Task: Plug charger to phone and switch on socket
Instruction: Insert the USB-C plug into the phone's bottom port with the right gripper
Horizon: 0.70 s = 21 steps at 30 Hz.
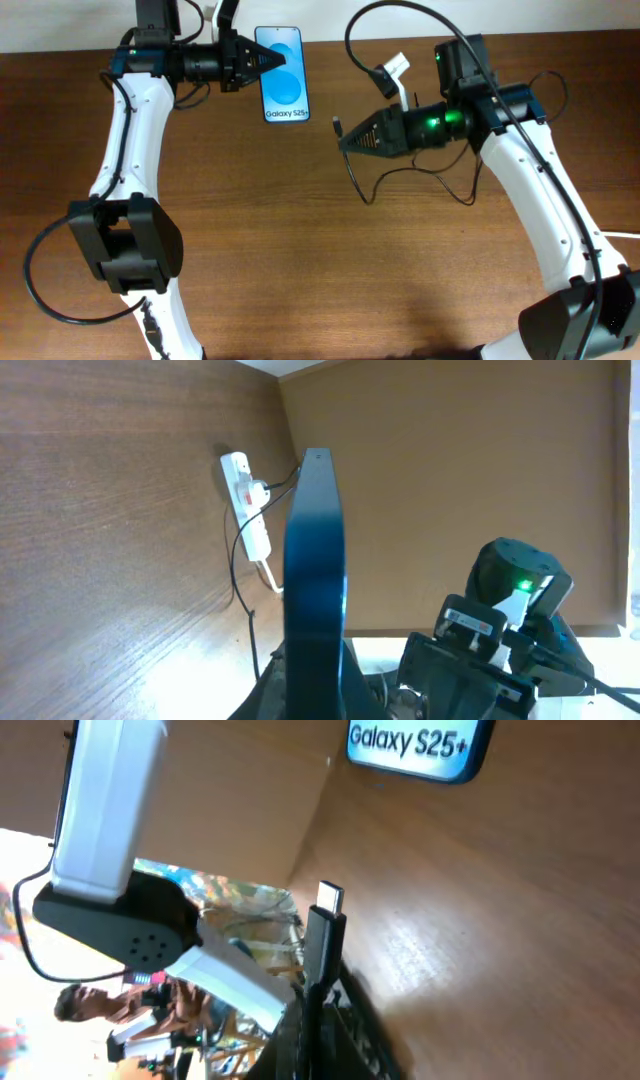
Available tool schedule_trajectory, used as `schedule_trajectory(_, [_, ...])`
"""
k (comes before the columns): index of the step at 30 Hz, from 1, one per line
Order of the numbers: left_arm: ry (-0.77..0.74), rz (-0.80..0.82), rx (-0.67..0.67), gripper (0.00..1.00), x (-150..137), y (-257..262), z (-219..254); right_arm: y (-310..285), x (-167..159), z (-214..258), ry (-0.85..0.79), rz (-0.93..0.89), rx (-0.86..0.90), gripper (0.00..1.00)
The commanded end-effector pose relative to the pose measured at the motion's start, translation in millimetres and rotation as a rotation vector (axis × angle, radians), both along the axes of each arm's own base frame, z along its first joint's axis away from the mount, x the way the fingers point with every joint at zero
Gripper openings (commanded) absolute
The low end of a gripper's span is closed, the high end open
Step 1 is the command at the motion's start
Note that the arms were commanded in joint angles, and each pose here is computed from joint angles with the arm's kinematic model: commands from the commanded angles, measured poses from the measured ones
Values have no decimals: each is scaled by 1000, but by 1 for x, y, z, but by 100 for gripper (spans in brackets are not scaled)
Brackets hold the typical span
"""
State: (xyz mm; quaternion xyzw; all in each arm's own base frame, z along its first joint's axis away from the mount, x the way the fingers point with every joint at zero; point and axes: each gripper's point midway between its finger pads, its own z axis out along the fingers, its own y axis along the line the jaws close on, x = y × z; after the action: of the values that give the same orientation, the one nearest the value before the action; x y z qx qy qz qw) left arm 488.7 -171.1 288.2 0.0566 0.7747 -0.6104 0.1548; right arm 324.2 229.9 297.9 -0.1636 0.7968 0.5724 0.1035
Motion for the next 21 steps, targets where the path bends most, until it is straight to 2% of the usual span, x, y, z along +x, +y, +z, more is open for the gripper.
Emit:
schedule_trajectory(1, [-10,-36,-43,0,-6,-2,11,-32,-8,-4,-67,-60,-122,4])
schedule_trajectory(3, [-22,-36,-43,0,-5,-3,12,-60,-23,14,-144,-122,-130,4])
schedule_trajectory(5, [-25,-36,-43,0,-4,-3,12,-64,-39,0,-143,-135,-81,4])
schedule_trajectory(6, [-25,-36,-43,0,-4,-3,12,-62,-40,-20,-84,-162,-44,4])
schedule_trajectory(7, [-26,-36,-42,0,-4,-2,12,-61,-31,-42,-26,-210,-17,4])
schedule_trajectory(9, [-29,-28,-34,0,-3,-2,11,-48,-16,-54,-37,-239,5,4])
schedule_trajectory(16, [-32,-45,-37,0,-5,-9,12,24,4,-24,-170,-314,26,4])
schedule_trajectory(21, [-32,-47,-37,0,-6,-10,12,42,12,-29,-154,-324,48,4])
